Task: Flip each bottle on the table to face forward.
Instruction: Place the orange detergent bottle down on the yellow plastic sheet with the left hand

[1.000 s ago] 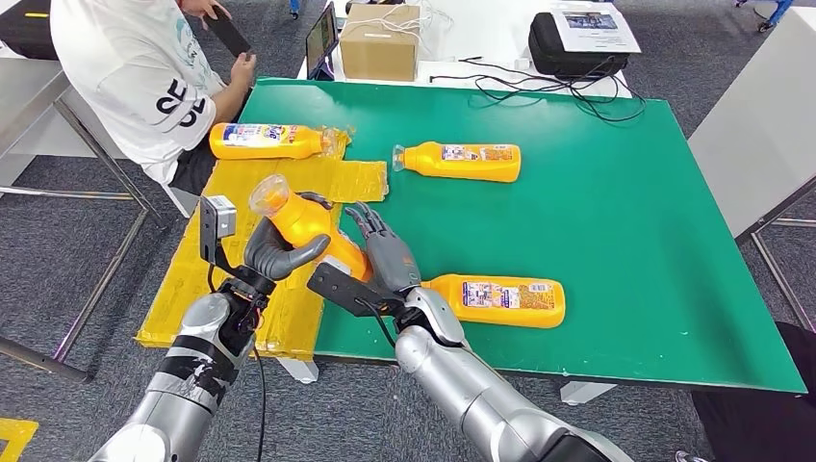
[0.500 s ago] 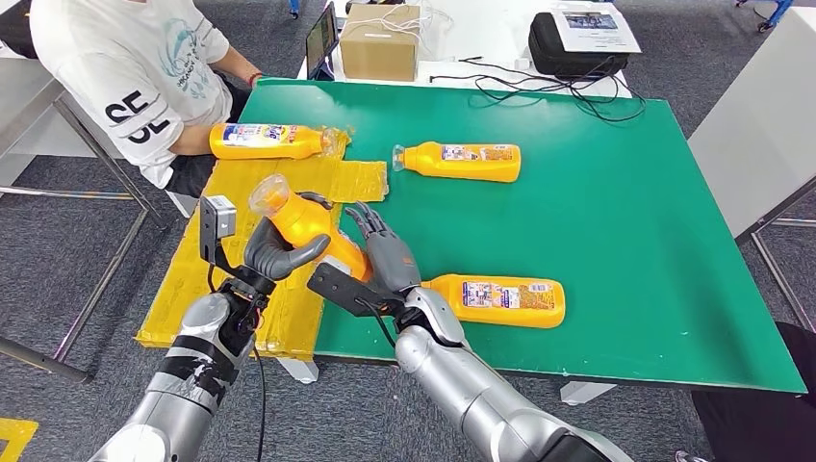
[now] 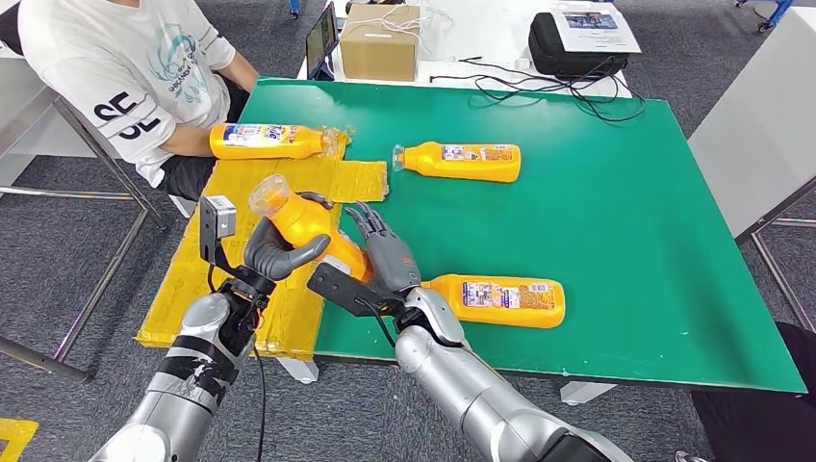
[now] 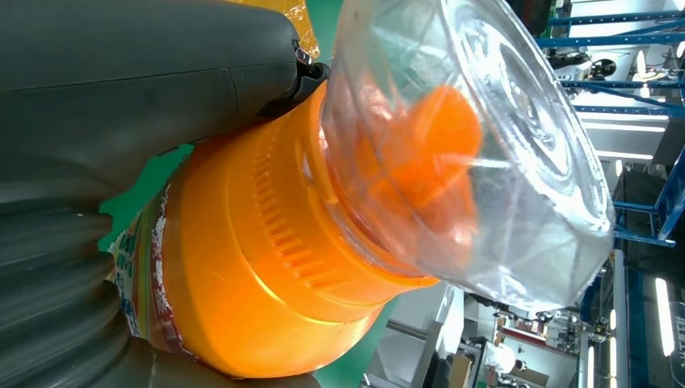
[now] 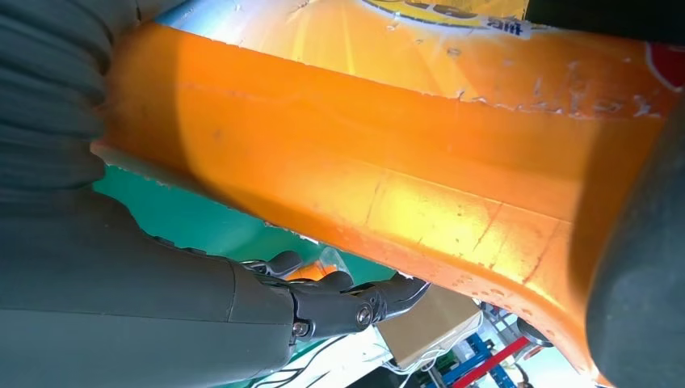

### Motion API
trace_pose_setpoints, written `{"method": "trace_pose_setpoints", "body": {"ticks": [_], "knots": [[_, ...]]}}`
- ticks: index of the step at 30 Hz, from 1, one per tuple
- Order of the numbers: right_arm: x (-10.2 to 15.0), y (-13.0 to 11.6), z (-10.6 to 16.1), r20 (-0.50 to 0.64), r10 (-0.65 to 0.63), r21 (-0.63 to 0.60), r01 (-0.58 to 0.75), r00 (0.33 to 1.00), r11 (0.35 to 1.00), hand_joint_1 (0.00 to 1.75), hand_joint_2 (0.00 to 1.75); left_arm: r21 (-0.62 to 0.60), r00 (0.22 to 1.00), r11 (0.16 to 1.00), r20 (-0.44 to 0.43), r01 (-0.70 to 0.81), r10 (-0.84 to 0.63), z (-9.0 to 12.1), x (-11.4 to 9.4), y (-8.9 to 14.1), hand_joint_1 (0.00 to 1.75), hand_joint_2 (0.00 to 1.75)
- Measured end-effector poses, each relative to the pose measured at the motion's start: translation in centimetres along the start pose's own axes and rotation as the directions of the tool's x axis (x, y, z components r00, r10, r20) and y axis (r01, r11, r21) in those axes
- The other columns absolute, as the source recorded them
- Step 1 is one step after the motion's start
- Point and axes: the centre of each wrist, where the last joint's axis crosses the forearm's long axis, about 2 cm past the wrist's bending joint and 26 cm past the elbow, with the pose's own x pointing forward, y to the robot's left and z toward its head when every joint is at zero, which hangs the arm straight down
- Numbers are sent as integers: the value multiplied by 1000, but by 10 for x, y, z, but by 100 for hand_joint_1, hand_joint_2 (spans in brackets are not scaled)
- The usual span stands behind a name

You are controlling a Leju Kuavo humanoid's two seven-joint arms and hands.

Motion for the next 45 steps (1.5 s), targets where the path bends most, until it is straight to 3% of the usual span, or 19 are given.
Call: {"method": "trace_pose_setpoints", "body": {"ticks": [21,24,26,28,30,45], "knots": [[0,0,0,0,0,0,0,1000,1000,0,175,0,1000,1000,0,0,0,0,0,0,175,175],[-4,-3,2,18,-69,-62,70,997,996,0,175,42,992,991,-6,124,-123,0,4,8,175,175],[-12,-15,5,36,-182,-147,185,983,972,0,175,101,906,901,-19,422,-422,0,14,29,175,175],[-24,-35,8,43,-249,-207,252,968,945,0,175,107,700,694,-18,712,-714,-1,30,54,175,175],[-35,-52,11,46,-258,-252,261,965,932,0,175,83,555,552,-18,830,-832,0,43,71,175,175],[-39,-78,16,85,-250,-357,264,964,896,0,175,94,461,455,-50,886,-886,3,52,86,175,175]]}}
